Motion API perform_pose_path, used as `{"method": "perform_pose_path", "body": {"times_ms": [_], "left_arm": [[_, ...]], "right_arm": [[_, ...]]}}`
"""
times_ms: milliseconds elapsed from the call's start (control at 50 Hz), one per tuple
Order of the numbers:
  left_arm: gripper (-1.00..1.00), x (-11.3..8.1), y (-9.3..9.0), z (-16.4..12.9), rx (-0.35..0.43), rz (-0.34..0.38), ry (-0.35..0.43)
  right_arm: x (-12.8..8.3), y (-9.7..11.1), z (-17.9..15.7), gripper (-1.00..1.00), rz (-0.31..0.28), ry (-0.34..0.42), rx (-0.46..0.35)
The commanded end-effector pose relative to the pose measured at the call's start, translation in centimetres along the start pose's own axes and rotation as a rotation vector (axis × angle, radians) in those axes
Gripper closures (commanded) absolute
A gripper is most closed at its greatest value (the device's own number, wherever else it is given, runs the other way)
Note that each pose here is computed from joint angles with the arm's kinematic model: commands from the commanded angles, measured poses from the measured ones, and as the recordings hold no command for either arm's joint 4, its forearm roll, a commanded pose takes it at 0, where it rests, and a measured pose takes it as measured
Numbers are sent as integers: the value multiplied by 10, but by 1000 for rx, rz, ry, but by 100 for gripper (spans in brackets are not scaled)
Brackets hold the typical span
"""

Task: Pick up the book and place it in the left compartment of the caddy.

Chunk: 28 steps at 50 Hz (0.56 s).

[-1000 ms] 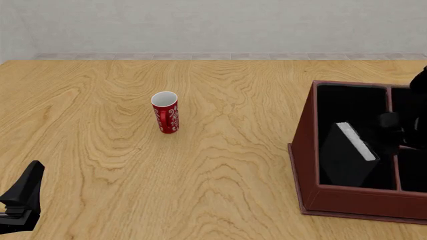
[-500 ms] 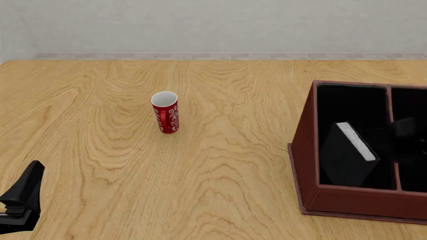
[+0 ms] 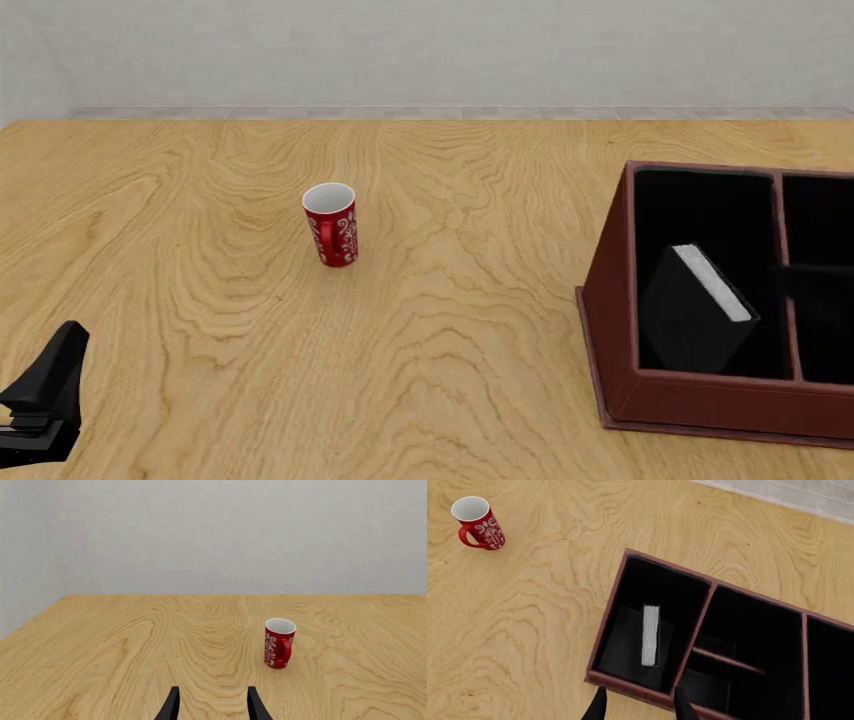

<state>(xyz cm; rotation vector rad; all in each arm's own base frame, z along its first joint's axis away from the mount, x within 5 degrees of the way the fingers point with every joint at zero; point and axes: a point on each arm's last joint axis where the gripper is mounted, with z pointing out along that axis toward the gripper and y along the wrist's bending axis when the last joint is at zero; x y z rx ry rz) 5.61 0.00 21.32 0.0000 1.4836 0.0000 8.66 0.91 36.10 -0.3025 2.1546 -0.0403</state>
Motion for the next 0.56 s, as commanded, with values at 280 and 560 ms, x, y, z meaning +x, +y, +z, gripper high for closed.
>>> {"method": "perform_pose_path", "body": {"times_ms": [280, 560], "left_arm": [[-100, 0, 0, 0, 0, 0, 0], [-100, 0, 0, 0, 0, 0, 0]], "right_arm": [[10, 2, -25, -100, -15, -160, 18], [20, 3, -29, -100, -39, -233, 61]]}}
